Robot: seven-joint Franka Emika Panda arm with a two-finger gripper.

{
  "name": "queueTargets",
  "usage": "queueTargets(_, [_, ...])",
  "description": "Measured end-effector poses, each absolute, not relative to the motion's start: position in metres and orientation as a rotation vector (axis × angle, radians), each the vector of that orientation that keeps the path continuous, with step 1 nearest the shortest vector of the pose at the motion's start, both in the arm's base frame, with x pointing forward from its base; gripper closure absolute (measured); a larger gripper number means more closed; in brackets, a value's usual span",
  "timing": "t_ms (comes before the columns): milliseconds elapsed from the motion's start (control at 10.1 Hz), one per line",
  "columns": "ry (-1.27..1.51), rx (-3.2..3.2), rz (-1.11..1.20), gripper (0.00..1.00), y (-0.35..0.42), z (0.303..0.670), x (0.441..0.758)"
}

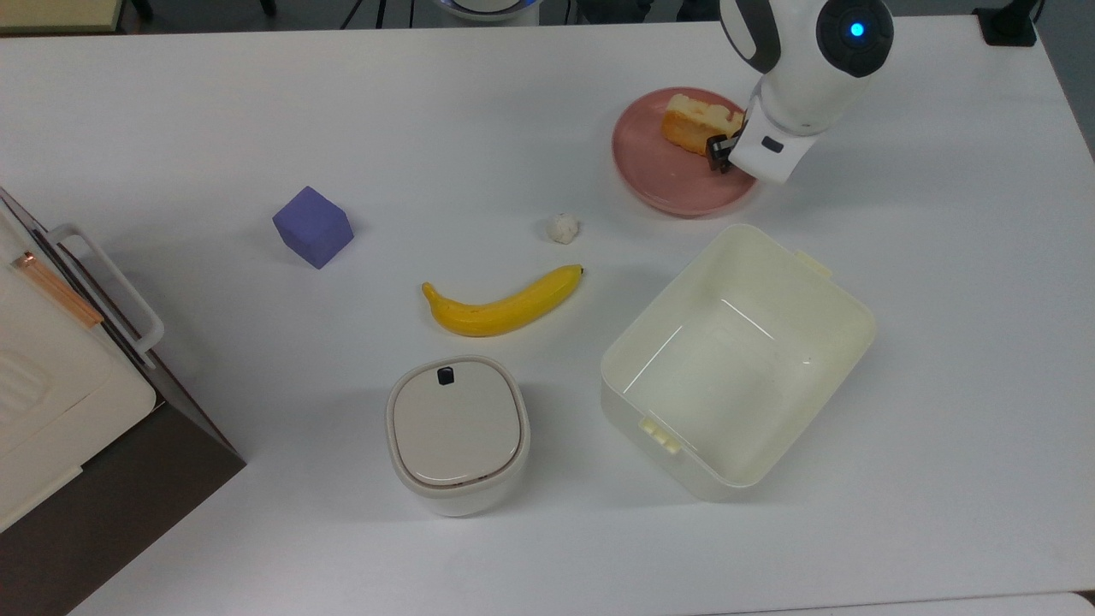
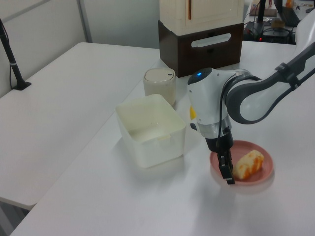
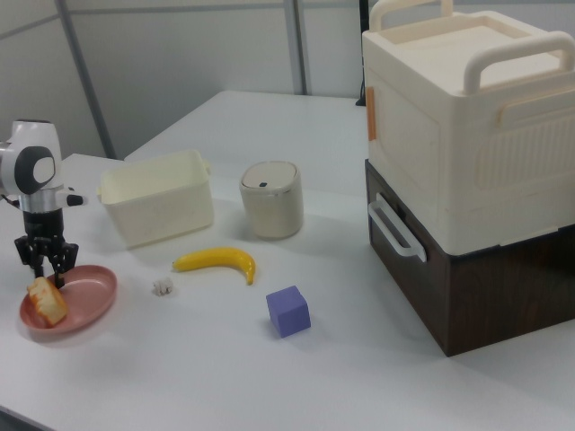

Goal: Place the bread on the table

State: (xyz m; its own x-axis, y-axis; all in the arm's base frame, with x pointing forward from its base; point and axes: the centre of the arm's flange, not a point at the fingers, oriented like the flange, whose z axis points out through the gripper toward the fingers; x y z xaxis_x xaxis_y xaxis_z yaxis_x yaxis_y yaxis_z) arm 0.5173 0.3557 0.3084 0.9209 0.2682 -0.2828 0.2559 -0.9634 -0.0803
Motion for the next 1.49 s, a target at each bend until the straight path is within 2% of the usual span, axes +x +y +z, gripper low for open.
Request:
queueTargets(99, [-0.382,-3.040,0.452,0.63,0.345,0.309,0.525])
queueTargets(298, [-0.305,-3.029,0.417,0.93,0.297,0.326,0.554])
queueTargets(397, [-0.285,-3.012,0.423,0.94,0.263,0.346,0.567])
queueTargets(496, [-0.285,-3.005,0.422,0.88,0.243,0.364,0.572])
queueTargets(595, [-0.316,-3.018,0.427,0.71,0.244,0.372,0.568])
queueTargets(695, [-0.347,-3.024,0.438,0.49,0.251,0.372,0.563])
queueTargets(794, [-0.359,-3.026,0.449,0.42,0.254,0.371,0.561])
queueTargets(893, [-0.356,-3.027,0.447,0.42,0.252,0.373,0.561])
queueTargets(992, [-0.348,-3.028,0.438,0.37,0.249,0.376,0.563])
queueTargets(1091, [-0.342,-3.029,0.432,0.25,0.246,0.379,0.564])
queueTargets(1290, [-0.340,-3.034,0.438,0.15,0.243,0.378,0.564])
queueTargets(1488, [-0.348,-3.041,0.471,0.18,0.245,0.366,0.562])
